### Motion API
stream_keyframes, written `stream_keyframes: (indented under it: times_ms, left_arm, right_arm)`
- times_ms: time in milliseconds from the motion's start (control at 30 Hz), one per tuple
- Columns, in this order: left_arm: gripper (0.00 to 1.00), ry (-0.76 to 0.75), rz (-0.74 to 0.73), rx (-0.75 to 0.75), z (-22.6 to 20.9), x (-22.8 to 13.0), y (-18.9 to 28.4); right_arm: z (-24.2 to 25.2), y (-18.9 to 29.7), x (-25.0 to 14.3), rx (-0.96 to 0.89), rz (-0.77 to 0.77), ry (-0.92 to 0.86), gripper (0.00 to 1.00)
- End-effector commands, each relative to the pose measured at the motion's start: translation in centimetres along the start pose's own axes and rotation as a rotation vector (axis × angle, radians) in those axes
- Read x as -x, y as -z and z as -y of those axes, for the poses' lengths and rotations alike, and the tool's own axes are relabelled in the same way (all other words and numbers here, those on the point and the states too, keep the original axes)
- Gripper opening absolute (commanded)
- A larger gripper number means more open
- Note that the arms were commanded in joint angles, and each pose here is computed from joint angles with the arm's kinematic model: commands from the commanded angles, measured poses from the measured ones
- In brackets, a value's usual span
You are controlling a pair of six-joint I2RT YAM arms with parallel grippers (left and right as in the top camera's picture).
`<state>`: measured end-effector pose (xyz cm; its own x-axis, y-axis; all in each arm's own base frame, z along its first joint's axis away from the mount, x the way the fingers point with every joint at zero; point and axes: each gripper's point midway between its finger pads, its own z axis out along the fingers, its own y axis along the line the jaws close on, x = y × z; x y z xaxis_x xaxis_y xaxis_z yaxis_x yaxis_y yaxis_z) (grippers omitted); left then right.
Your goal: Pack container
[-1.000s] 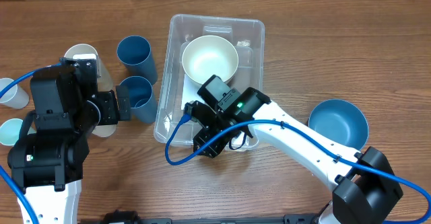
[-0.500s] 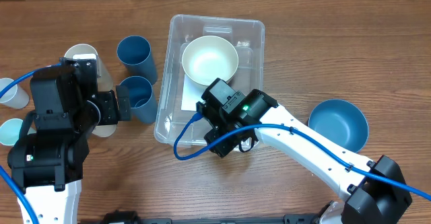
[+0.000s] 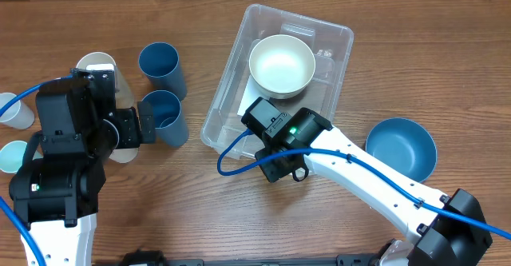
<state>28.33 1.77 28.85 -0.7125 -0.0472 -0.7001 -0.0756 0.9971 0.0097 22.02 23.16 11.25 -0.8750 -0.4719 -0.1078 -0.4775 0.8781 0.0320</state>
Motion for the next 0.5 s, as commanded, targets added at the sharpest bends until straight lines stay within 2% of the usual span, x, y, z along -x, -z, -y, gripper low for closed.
stream_keyframes:
  times_ms: [0,67,133,200,333,467]
  left_arm:
    - [1.00,-0.027,0.022,0.001,0.1,0.7,0.4]
    - [1.00,-0.027,0.022,0.001,0.1,0.7,0.4]
    - [1.00,-0.027,0.021,0.001,0.1,0.7,0.4]
    - [1.00,-0.027,0.022,0.001,0.1,0.7,0.4]
    - [1.00,-0.027,0.022,0.001,0.1,0.7,0.4]
    - [1.00,-0.027,0.022,0.001,0.1,0.7,0.4]
  right_arm:
    - [-0.3,0.7,0.8,-0.015,0.060,0.038,0.47]
    - [-0.9,1.4,1.7,0.003,0.112,0.044,0.52]
    - [-1.4,3.6,3.7,0.049,0.245,0.012,0.66]
    - [-0.5,6.4,5.9,0.094,0.383,-0.085,0.76]
    - [5.2,10.5,8.3,0.103,0.551,-0.306,0.78]
    - [16.1,11.2,9.0,0.027,0.619,-0.638,0.73]
